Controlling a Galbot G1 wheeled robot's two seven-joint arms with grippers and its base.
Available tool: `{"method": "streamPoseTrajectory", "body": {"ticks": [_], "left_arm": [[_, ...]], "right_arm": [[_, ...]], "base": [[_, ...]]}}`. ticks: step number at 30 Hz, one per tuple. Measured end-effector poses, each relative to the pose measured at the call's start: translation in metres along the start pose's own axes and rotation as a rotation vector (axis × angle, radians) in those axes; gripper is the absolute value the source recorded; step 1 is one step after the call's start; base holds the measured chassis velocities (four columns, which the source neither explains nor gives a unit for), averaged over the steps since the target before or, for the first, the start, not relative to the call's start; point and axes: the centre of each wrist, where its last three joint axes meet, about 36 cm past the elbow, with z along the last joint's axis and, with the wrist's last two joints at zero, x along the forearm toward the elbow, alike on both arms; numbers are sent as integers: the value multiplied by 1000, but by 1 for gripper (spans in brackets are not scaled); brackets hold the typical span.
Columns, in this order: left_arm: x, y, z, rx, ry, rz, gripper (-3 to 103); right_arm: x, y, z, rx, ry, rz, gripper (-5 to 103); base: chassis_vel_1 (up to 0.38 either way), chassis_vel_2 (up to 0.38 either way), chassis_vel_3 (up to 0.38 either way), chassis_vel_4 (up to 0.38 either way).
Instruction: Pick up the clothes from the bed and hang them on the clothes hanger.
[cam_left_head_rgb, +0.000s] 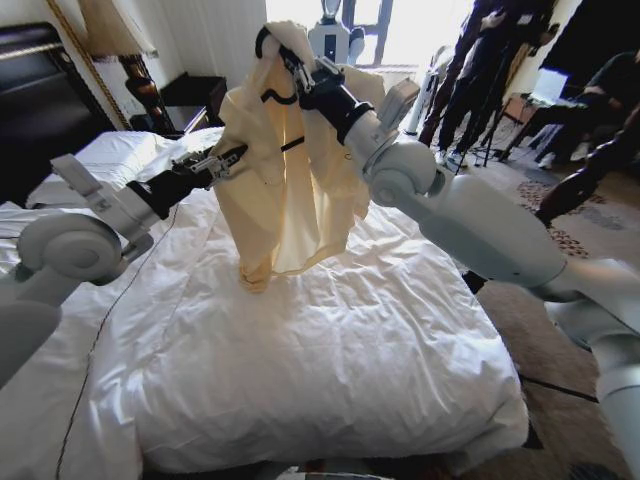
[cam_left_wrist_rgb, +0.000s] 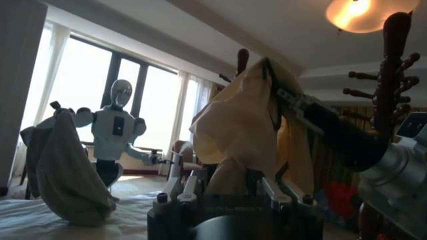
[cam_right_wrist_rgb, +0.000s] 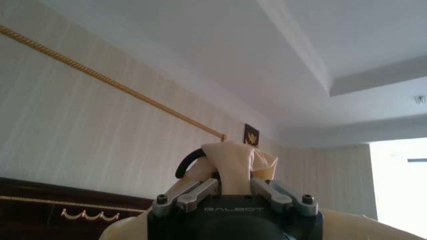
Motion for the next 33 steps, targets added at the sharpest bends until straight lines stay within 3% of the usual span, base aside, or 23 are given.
{"method": "streamPoseTrajectory", "body": {"ticks": [3, 5, 7, 11, 13, 24, 29, 33], "left_arm": [[0, 1, -1, -1, -14, -2, 29], [0, 1, -1, -1, -18, -3, 29], [0, 2, -2, -3, -24, -6, 18], [0, 3, -3, -7, -28, -7, 14], [0, 3, -8, -20, -38, -8, 3], [0, 4, -11, -62, -56, -9, 2], [0, 3, -11, -63, -64, -7, 2], [0, 3, -11, -65, -64, -9, 2]], "right_arm": [[2, 1, 1, 0, 10, 0, 4], [2, 1, 2, 0, 13, 1, 4], [3, 3, 3, -2, 16, 3, 4], [3, 4, 3, -3, 17, 3, 4], [3, 5, 2, -2, 29, 7, 1], [9, 7, 0, 7, 46, 27, 2], [17, 2, 0, 9, 67, 43, 8], [25, -3, -3, 8, 85, 51, 19]], "base": [[0, 0, 0, 0], [0, 0, 0, 0], [0, 0, 0, 0], [0, 0, 0, 0], [0, 0, 0, 0], [0, 0, 0, 0], [0, 0, 0, 0], [0, 0, 0, 0]]}}
